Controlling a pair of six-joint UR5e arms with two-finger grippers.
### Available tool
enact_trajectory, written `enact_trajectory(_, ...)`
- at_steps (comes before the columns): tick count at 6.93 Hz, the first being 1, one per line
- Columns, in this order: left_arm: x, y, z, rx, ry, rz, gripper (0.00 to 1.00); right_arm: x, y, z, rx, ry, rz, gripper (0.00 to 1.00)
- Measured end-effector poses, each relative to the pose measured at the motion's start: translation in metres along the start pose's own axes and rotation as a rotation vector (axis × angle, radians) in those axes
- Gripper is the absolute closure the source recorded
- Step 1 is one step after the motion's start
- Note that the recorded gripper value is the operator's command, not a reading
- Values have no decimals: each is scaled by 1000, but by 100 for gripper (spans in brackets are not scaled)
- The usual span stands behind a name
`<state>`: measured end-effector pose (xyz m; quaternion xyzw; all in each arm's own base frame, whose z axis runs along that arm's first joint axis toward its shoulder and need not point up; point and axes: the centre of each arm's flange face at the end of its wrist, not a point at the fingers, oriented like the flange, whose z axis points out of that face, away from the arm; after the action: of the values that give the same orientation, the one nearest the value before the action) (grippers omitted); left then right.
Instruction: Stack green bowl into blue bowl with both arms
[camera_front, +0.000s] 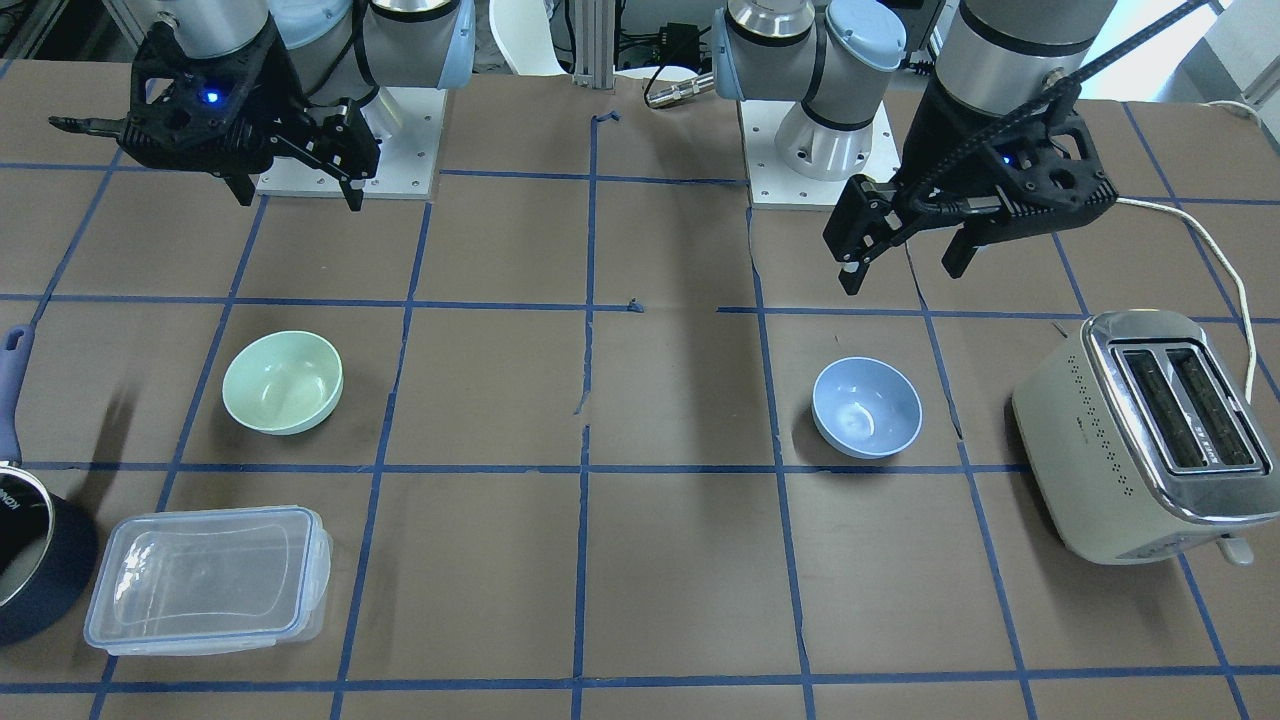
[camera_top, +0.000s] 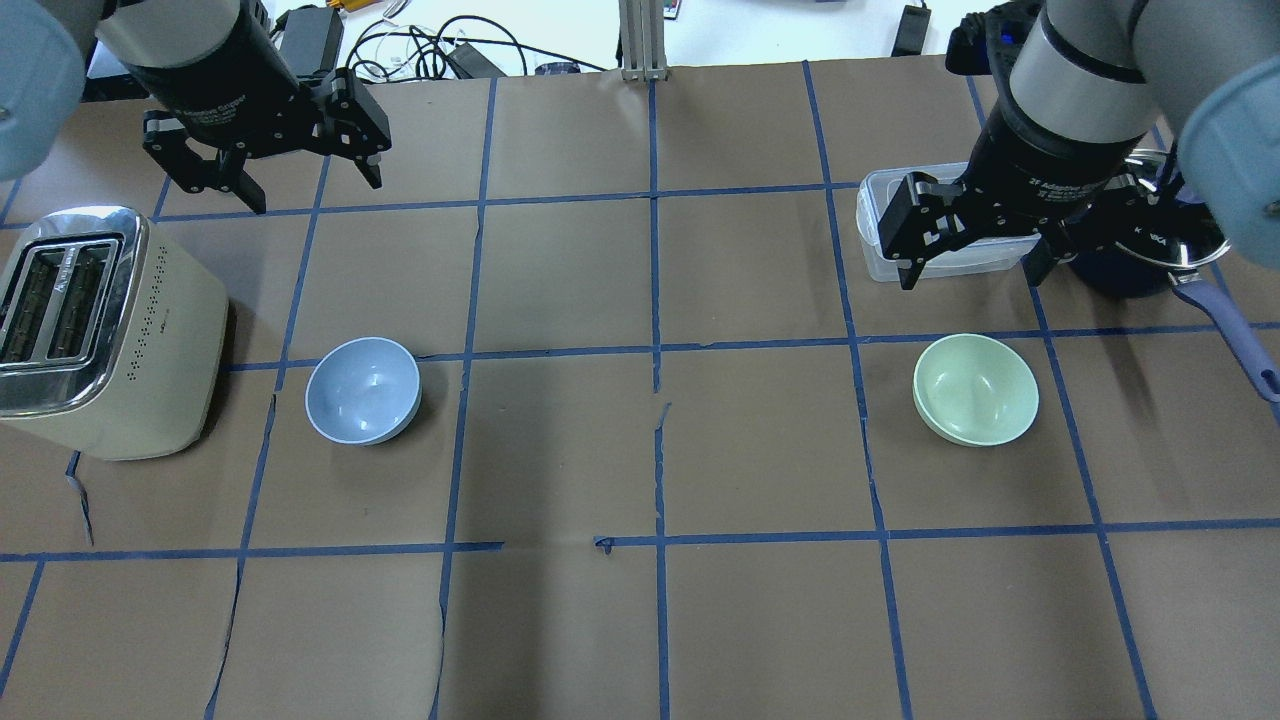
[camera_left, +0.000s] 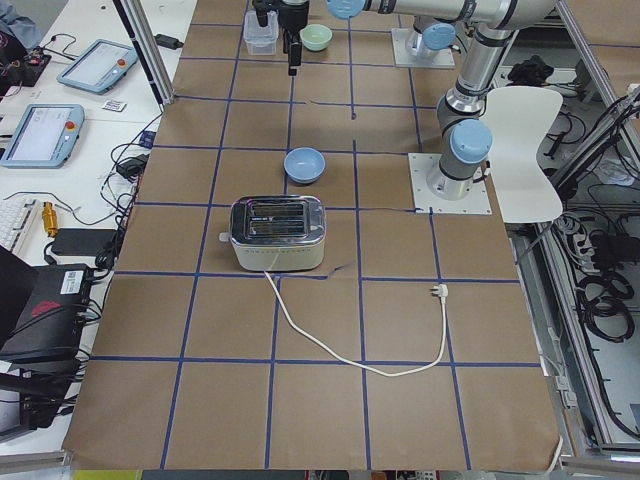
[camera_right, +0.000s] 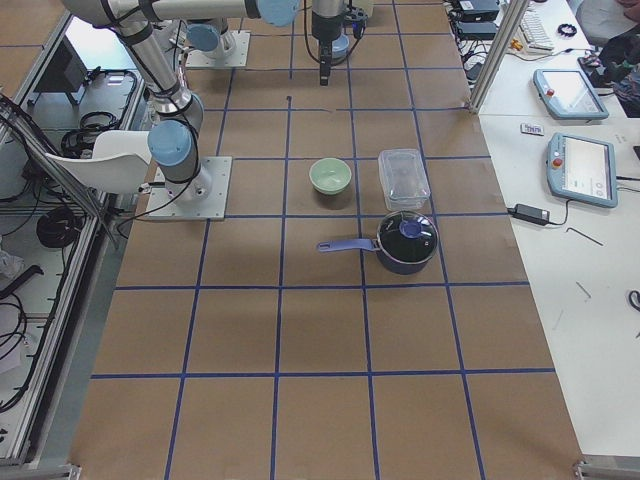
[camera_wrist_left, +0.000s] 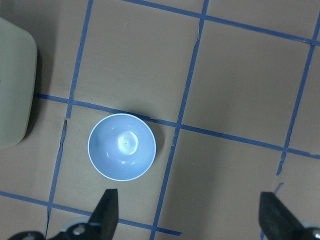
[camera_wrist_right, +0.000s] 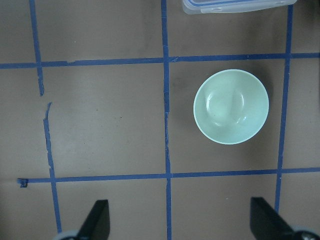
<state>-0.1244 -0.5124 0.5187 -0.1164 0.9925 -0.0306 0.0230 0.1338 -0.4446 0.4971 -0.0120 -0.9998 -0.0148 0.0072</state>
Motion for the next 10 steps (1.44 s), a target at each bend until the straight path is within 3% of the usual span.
enact_trajectory(10, 2, -1, 4, -5, 11, 93, 0, 1, 0, 9, 24, -3, 18, 0)
